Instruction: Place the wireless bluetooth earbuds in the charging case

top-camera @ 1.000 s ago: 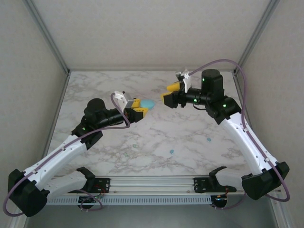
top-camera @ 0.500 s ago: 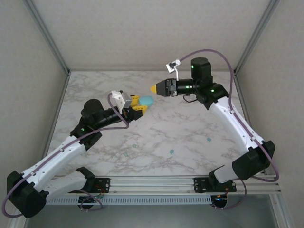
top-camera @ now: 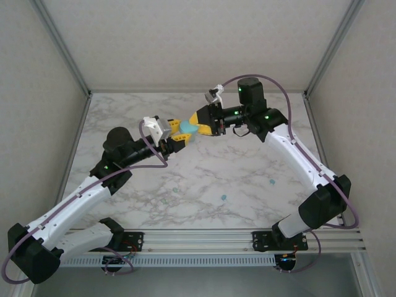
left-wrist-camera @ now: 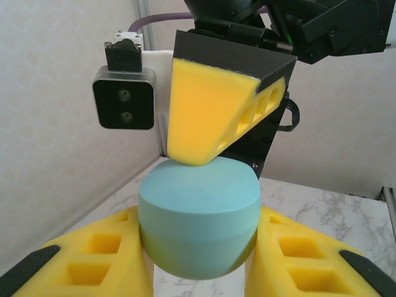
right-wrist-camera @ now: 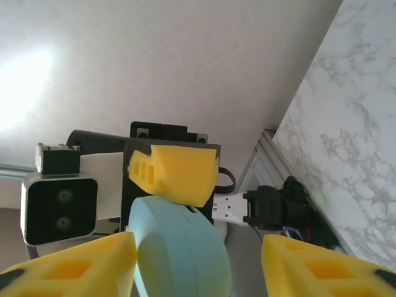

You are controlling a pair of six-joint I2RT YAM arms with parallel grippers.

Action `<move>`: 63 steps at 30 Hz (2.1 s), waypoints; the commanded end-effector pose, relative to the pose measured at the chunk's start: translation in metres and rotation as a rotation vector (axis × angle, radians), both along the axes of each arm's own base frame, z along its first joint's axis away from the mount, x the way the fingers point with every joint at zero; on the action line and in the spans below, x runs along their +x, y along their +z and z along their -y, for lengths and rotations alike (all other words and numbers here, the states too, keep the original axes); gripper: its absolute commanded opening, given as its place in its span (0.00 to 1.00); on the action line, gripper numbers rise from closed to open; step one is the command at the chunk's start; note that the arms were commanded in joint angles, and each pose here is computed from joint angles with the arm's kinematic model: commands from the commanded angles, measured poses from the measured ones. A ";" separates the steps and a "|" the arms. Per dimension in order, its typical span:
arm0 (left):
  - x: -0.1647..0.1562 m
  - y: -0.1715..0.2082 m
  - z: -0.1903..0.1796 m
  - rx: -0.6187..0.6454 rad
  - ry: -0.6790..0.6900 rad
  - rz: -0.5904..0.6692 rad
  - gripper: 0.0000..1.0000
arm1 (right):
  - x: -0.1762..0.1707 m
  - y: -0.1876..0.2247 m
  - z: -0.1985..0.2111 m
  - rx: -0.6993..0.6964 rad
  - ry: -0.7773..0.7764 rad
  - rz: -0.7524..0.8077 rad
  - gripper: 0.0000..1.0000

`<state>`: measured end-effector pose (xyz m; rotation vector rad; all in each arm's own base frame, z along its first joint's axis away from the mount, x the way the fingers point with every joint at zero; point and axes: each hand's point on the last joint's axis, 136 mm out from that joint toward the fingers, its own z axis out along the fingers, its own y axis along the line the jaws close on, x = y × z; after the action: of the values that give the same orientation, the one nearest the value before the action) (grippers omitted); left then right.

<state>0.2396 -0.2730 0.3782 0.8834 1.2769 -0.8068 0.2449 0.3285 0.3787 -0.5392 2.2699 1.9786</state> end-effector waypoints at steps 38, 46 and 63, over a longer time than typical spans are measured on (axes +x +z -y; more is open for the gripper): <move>0.006 0.028 0.010 -0.105 -0.030 -0.023 0.46 | -0.006 0.028 -0.007 0.174 -0.012 0.004 0.15; 0.005 0.026 0.011 -0.106 -0.037 -0.028 0.48 | -0.007 0.041 -0.005 0.211 -0.017 0.017 0.14; 0.006 0.036 0.009 -0.144 -0.030 -0.013 0.50 | -0.003 0.029 -0.007 0.188 -0.037 -0.010 0.14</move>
<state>0.2550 -0.2794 0.3922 0.7767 1.2768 -0.8831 0.2471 0.3362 0.4028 -0.4440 2.0863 2.1590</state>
